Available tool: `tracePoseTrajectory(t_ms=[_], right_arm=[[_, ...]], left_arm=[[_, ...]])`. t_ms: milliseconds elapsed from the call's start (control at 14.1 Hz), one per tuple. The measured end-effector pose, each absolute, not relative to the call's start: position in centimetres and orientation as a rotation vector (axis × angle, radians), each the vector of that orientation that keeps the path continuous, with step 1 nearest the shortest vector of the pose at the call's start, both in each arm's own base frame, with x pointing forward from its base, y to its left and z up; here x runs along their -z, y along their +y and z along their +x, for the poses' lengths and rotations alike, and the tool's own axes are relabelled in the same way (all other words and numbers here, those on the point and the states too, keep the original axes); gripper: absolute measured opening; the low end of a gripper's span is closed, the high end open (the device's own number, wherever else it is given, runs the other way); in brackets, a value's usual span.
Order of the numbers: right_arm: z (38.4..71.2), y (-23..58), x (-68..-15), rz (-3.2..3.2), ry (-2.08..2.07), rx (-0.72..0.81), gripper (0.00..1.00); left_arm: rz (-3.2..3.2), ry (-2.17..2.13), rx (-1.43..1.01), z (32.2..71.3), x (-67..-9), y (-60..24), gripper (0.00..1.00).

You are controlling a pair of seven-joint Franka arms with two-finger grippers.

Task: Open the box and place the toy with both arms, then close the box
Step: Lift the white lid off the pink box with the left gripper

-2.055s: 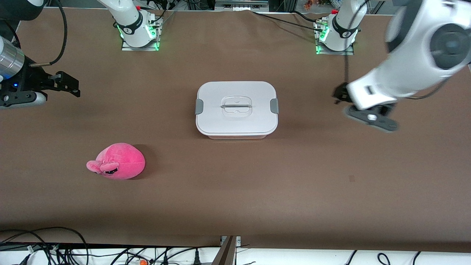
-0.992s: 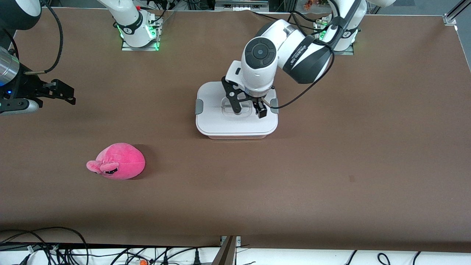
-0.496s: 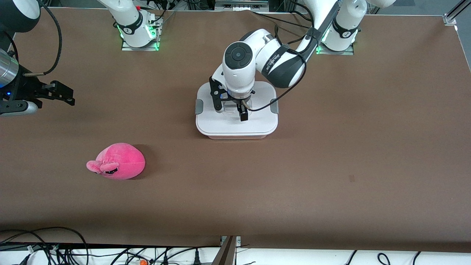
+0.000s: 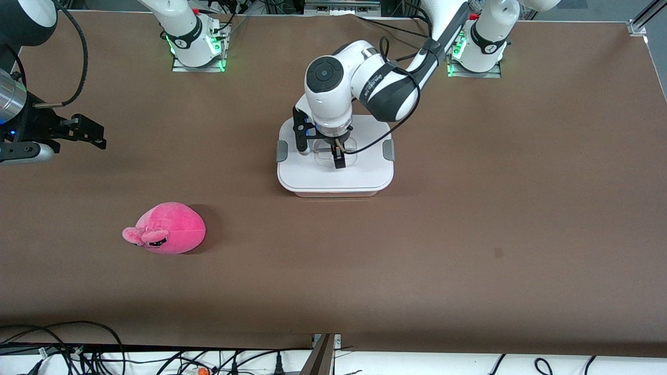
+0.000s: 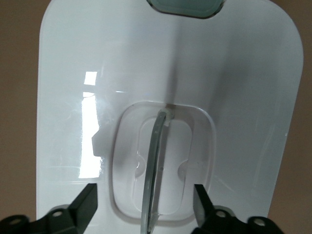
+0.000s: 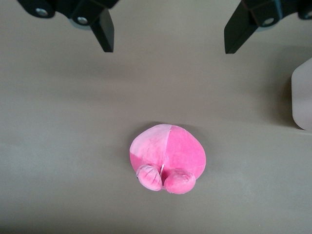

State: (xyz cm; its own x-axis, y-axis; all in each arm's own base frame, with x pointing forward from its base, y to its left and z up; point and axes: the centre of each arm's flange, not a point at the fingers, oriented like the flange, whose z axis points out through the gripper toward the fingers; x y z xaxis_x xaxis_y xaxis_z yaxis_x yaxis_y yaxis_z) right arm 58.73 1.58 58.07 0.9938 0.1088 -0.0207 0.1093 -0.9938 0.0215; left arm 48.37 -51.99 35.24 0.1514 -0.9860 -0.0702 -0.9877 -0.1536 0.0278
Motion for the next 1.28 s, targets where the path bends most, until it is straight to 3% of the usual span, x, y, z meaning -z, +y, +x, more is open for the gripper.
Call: tracePoseTrajectory(t_ms=[496,992,1276], right_arm=[[58.7,1.6,-58.0,3.114,0.170,0.031,1.00],[58.7,1.6,-58.0,3.114,0.171,0.032,1.00],[58.8,2.1,-58.0,3.116,0.184,0.028,1.00]], left_arm=[[-2.355,2.029,-0.101,47.7,-35.5,-52.7,0.07],[-2.360,1.999,-0.160,47.6,-38.6,-51.3,0.07],[-2.408,1.923,-0.221,50.1,-43.5,-46.4,0.07]])
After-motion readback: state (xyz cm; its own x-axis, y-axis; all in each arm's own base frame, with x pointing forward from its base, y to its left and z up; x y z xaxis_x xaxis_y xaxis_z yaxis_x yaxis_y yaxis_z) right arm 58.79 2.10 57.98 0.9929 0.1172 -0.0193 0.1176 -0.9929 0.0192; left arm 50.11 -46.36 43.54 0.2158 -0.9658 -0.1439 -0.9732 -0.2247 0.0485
